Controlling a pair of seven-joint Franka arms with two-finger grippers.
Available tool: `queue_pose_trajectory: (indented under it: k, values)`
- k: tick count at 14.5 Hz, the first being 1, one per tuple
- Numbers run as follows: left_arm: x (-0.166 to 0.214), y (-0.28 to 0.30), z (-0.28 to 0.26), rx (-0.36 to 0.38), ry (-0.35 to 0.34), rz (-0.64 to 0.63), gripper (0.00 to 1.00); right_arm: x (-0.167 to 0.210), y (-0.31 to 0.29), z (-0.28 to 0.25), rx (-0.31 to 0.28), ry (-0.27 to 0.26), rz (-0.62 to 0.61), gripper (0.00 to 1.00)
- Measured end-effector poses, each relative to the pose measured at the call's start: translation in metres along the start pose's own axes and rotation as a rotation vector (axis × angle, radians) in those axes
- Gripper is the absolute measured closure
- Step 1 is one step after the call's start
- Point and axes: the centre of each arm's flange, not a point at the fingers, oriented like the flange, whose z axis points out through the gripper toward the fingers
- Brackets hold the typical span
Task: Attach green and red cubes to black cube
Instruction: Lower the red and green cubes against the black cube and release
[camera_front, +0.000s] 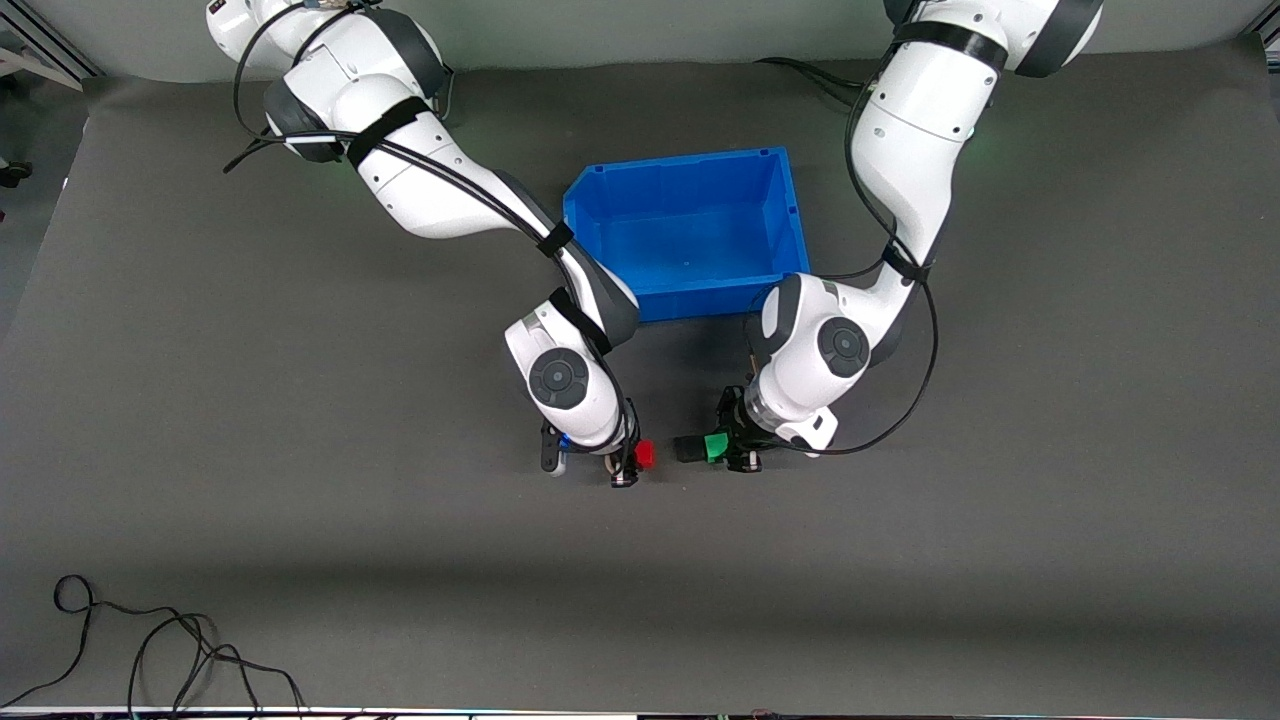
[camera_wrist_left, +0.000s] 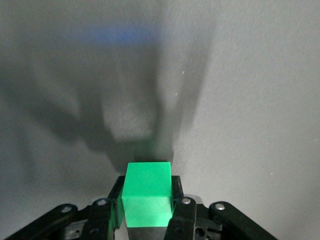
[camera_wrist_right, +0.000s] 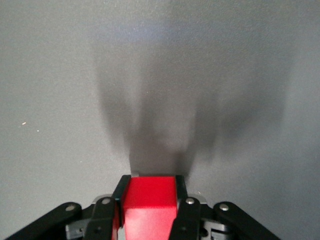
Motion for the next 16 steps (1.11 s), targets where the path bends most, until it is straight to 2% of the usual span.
queue_pose_trajectory:
  k: [10, 16]
  values:
    - [-0.035, -0.023, 0.014, -0.025, -0.022, 0.004, 0.63, 0.001, 0.001, 0.005, -0.003, 0.002, 0.002, 0.61]
    - [-0.037, -0.023, 0.018, -0.027, -0.021, -0.001, 0.63, 0.004, 0.000, 0.006, -0.002, 0.006, 0.004, 0.61]
